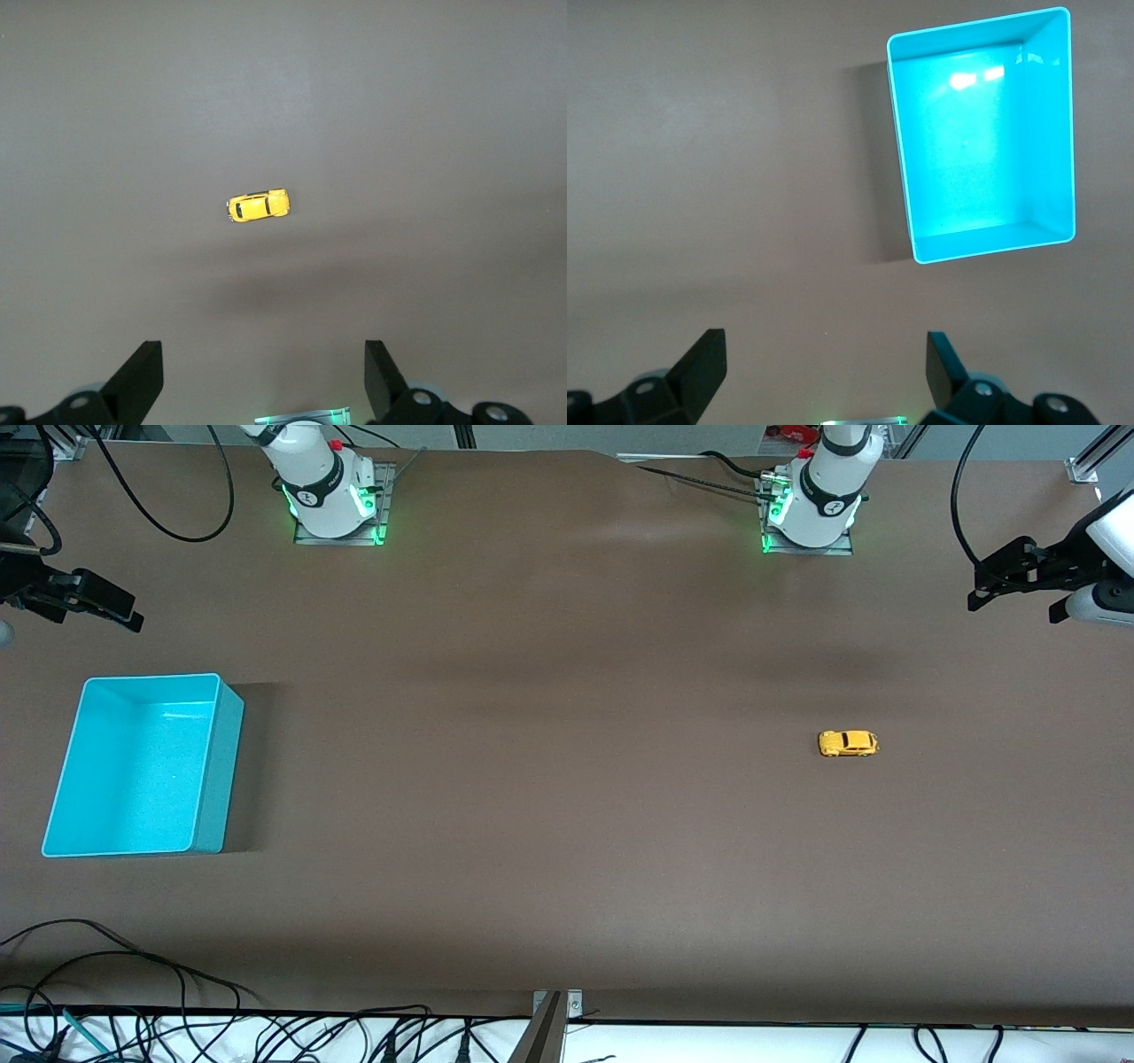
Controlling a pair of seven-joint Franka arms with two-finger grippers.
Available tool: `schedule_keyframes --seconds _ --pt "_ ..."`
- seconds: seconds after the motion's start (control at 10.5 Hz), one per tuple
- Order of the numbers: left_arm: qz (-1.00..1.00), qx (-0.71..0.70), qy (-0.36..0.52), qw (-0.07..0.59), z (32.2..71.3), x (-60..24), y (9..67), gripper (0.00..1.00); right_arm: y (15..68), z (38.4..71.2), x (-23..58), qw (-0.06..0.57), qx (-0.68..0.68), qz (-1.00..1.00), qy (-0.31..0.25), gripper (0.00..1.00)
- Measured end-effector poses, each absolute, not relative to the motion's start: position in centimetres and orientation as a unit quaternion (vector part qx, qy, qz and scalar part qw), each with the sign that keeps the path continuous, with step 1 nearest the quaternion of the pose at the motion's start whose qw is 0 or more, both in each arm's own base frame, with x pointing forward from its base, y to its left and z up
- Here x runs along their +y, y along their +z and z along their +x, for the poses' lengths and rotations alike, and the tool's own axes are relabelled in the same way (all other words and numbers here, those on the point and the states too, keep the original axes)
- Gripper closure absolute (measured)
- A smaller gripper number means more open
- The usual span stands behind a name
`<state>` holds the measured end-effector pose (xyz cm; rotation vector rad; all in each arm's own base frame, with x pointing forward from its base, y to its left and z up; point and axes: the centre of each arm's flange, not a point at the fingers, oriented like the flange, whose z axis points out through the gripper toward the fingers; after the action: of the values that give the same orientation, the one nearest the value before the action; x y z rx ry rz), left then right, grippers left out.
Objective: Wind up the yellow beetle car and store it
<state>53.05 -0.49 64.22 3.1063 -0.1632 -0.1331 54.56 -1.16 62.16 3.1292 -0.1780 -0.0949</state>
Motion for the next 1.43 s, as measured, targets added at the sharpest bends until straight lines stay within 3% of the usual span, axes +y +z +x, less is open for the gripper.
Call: schedule_keyframes --seconds 1.43 --pt "0.998 -0.038 -0.055 0.013 53.0 -1.5 63.1 0.00 62.2 54.5 -1.1 0.003 -0.056 0.998 -0.030 0.00"
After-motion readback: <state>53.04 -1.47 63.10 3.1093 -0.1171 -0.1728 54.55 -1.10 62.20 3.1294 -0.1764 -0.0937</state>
